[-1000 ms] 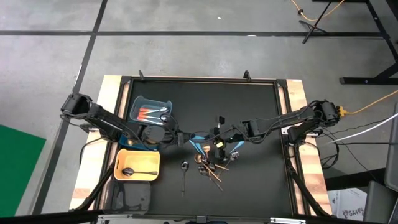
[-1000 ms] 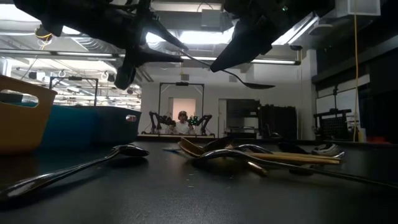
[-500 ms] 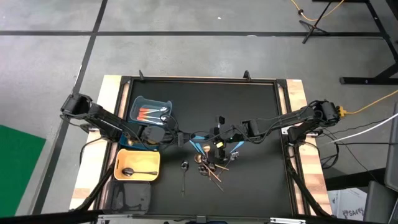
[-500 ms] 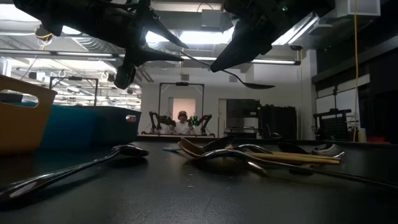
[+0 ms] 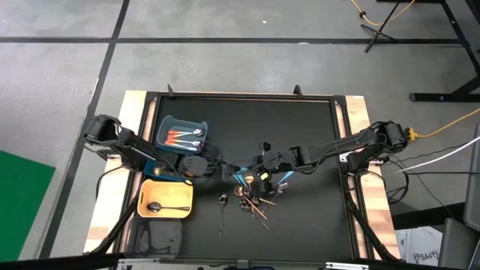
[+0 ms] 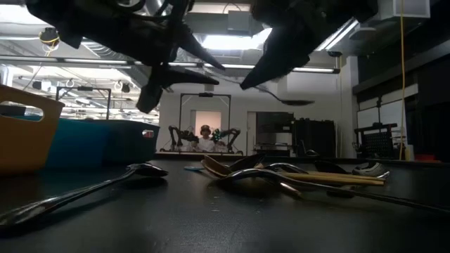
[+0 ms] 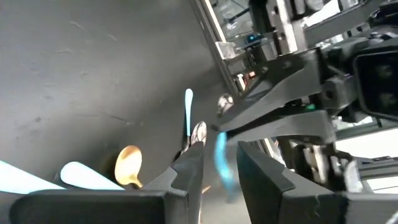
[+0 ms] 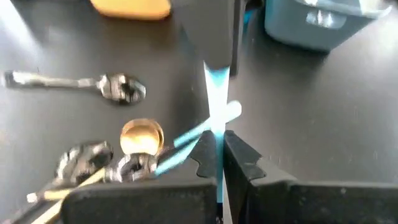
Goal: Sort silverware by color (type)
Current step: Put the blue spoon into the black bin
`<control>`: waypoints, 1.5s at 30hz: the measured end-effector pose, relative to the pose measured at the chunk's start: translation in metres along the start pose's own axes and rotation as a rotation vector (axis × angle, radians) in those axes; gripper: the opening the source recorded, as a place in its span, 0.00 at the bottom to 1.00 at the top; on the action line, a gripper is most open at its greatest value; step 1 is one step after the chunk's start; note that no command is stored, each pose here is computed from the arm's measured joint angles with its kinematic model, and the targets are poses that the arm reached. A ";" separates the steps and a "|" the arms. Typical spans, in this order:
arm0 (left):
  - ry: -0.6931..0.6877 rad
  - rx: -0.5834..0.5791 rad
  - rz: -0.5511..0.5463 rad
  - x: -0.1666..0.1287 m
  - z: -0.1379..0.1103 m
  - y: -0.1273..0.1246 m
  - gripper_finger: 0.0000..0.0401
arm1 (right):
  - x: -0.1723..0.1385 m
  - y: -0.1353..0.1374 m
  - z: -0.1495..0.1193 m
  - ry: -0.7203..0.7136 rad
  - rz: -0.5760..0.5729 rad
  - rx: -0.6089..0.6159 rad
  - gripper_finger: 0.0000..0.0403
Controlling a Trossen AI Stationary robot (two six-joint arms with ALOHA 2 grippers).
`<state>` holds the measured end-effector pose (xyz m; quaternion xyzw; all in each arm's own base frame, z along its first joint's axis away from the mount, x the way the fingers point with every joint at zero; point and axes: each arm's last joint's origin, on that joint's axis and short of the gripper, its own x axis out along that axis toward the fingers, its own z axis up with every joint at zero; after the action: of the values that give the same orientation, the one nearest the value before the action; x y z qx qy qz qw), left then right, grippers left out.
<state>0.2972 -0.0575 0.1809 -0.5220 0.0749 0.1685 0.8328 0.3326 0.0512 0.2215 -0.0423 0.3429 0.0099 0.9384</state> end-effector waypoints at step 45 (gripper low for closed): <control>0.000 0.104 0.035 0.008 -0.004 0.002 0.01 | 0.003 0.000 0.001 -0.020 -0.007 0.013 0.19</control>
<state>0.3040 -0.0585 0.1745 -0.4765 0.0927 0.1792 0.8557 0.3360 0.0511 0.2204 -0.0375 0.3335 0.0050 0.9420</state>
